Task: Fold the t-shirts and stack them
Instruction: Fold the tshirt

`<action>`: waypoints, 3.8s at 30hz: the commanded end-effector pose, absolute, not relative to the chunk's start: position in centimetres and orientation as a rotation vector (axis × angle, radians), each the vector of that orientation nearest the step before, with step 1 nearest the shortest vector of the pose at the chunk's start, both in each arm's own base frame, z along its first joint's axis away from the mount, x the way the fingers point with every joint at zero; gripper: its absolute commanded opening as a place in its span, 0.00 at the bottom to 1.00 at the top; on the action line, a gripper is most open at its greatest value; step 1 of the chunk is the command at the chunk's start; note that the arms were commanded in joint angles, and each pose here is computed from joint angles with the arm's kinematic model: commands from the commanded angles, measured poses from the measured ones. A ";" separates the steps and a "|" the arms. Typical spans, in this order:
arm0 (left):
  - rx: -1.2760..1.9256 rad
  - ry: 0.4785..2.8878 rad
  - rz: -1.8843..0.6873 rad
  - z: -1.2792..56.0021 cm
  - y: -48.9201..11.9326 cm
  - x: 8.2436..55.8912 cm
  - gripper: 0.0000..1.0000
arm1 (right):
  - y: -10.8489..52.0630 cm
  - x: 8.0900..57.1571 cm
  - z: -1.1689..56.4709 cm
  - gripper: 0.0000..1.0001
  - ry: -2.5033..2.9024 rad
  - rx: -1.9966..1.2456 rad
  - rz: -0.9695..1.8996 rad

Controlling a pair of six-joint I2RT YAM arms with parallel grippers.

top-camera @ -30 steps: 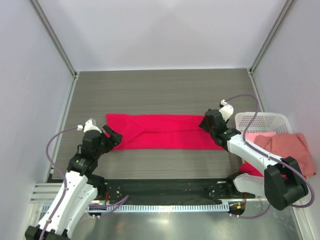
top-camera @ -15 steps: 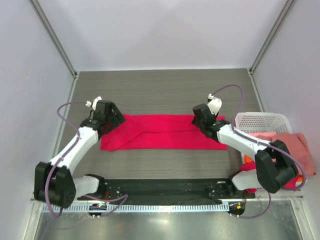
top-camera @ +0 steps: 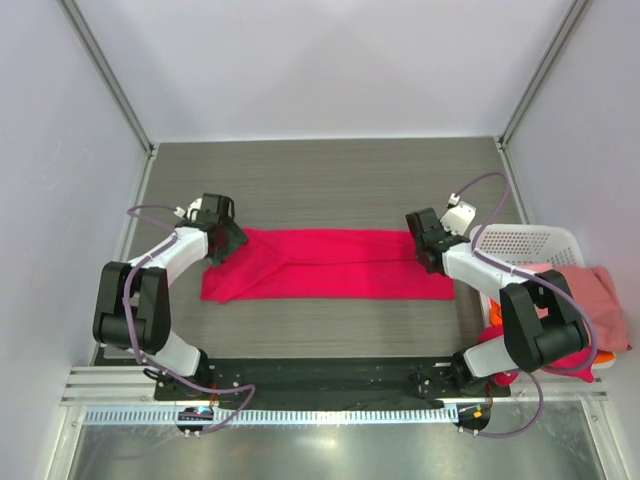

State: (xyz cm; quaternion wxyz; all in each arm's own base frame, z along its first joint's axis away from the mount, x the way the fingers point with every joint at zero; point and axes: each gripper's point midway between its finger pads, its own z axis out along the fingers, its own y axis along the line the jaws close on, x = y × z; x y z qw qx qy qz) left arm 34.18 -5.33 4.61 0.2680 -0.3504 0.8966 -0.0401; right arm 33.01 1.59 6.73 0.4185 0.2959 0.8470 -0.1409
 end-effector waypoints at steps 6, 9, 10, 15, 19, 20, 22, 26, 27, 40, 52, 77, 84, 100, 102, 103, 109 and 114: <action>-1.030 2.388 0.000 3.2 -2.8 33.4 0.67 | 0.2 29.3 5.3 0.12 2.064 0.902 -0.341; -1.035 2.399 0.031 2.9 -2.4 32.7 0.67 | 0.2 29.5 6.1 0.12 2.049 0.899 -0.331; -1.032 2.402 0.038 3.0 -2.3 32.6 0.67 | 0.4 29.7 6.4 0.12 2.052 0.890 -0.319; -0.987 2.369 0.013 5.1 -2.2 32.3 0.67 | 4.6 32.0 9.9 0.28 2.124 0.665 -0.094; -0.918 2.329 -0.063 7.6 -2.7 32.7 0.68 | 13.8 33.0 13.0 0.51 2.124 0.385 0.424; -0.916 2.311 -0.080 8.1 -2.8 32.8 0.68 | 15.7 32.7 13.3 0.56 2.123 0.321 0.520; -0.921 2.284 -0.103 8.5 -2.9 33.1 0.69 | 20.3 32.7 15.0 0.60 2.085 0.178 0.695; -0.944 2.281 -0.110 8.3 -3.1 33.9 0.69 | 29.0 31.0 16.1 0.61 2.109 -0.145 0.949; -0.946 2.309 -0.111 7.6 -3.3 34.0 0.69 | 30.3 30.9 16.0 0.61 2.116 -0.196 0.969; -1.113 2.475 -0.017 5.7 -3.7 37.2 0.68 | 44.8 34.2 15.0 0.62 2.086 -0.524 1.321; -1.140 2.571 0.056 2.4 -3.8 37.3 0.67 | 49.2 36.0 7.7 0.59 2.206 -0.540 1.470; -1.123 2.562 0.234 2.3 -1.1 37.2 0.66 | 47.6 34.7 4.8 0.01 2.276 -0.640 1.356; -1.122 2.551 0.278 2.1 -0.5 37.1 0.66 | 46.2 29.8 8.6 0.01 2.191 -0.728 1.507; -1.136 2.535 0.286 2.0 -0.4 37.0 0.66 | 41.9 14.5 5.7 0.63 2.350 -0.827 1.518; -1.135 2.527 0.287 2.3 -0.3 37.0 0.66 | 42.1 15.0 6.5 0.73 2.319 -0.812 1.502; -1.133 2.526 0.288 2.4 -0.3 37.0 0.66 | 42.2 15.4 7.2 0.74 2.300 -0.812 1.490; -1.133 2.528 0.271 2.6 -0.4 36.9 0.66 | 45.1 18.9 10.9 0.72 2.160 -0.783 1.442; -1.136 2.548 0.241 2.5 -0.9 36.6 0.66 | 48.7 23.2 12.1 0.58 2.085 -0.701 1.421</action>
